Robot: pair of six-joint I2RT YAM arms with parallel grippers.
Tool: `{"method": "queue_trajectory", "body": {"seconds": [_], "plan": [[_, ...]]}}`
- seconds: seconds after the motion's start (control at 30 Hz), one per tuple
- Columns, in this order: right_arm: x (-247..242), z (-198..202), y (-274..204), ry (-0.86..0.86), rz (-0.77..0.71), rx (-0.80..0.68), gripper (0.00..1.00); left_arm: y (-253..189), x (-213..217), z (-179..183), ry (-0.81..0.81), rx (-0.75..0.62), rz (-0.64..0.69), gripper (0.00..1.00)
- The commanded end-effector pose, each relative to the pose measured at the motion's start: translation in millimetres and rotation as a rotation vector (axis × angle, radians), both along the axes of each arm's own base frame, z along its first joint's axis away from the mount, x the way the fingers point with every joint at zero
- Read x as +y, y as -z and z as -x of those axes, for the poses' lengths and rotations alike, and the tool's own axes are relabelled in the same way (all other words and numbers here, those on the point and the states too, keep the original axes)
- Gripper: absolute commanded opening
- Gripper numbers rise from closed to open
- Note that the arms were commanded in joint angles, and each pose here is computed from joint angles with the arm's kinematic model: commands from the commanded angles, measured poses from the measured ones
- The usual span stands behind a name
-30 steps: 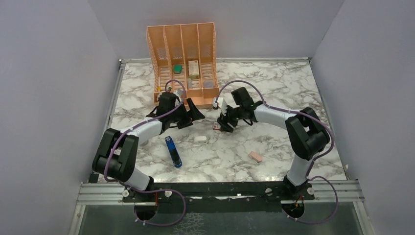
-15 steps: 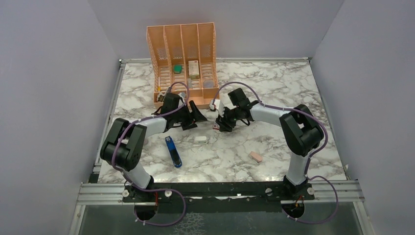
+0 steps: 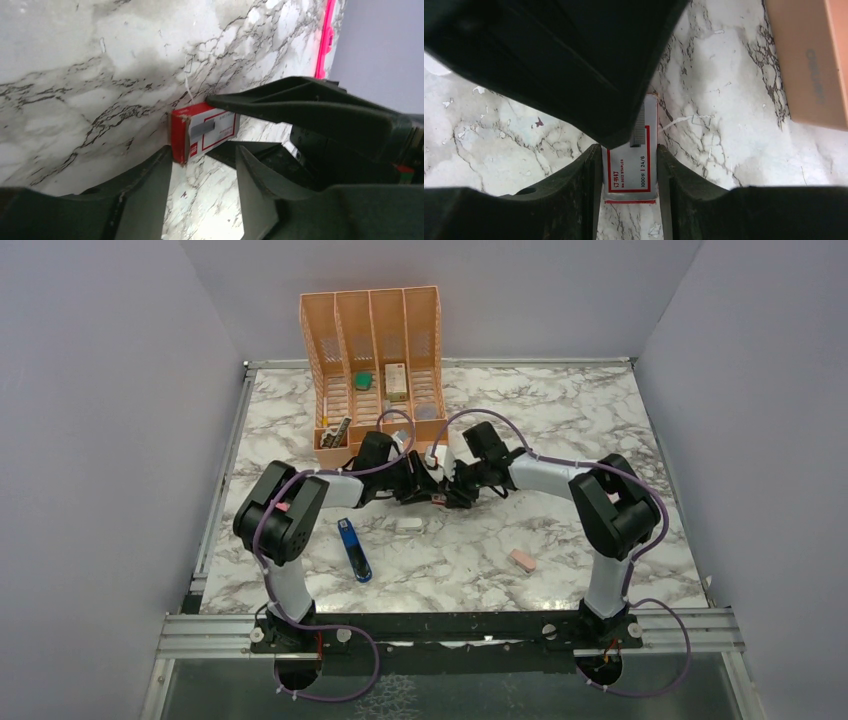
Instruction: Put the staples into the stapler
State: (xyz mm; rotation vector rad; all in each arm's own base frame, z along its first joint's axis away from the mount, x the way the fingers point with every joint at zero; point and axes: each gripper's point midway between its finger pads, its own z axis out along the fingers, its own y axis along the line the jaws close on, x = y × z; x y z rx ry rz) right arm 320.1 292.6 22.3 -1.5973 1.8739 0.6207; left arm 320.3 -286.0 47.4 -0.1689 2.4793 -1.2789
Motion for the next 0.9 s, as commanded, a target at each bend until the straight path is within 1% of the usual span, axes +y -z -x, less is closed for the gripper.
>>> {"method": "queue_trajectory", "body": {"seconds": [0.0, 0.1, 0.37, 0.57, 0.87], "plan": [[5, 7, 9, -0.019, 0.009, -0.004, 0.44, -5, -10, -10, 0.026, -0.052, 0.040, 0.47], [6, 8, 11, -0.018, 0.013, -0.010, 0.44, 1, -11, -9, 0.030, -0.050, 0.037, 0.43], [10, 7, 9, -0.018, 0.002, -0.024, 0.43, 4, -11, 0, 0.048, -0.045, 0.051, 0.38], [14, 10, 9, -0.024, -0.002, -0.020, 0.44, 6, -14, 6, 0.079, -0.051, 0.054, 0.29], [17, 8, 8, -0.015, -0.008, -0.028, 0.44, 1, -18, 10, 0.106, -0.070, 0.066, 0.26]]}}
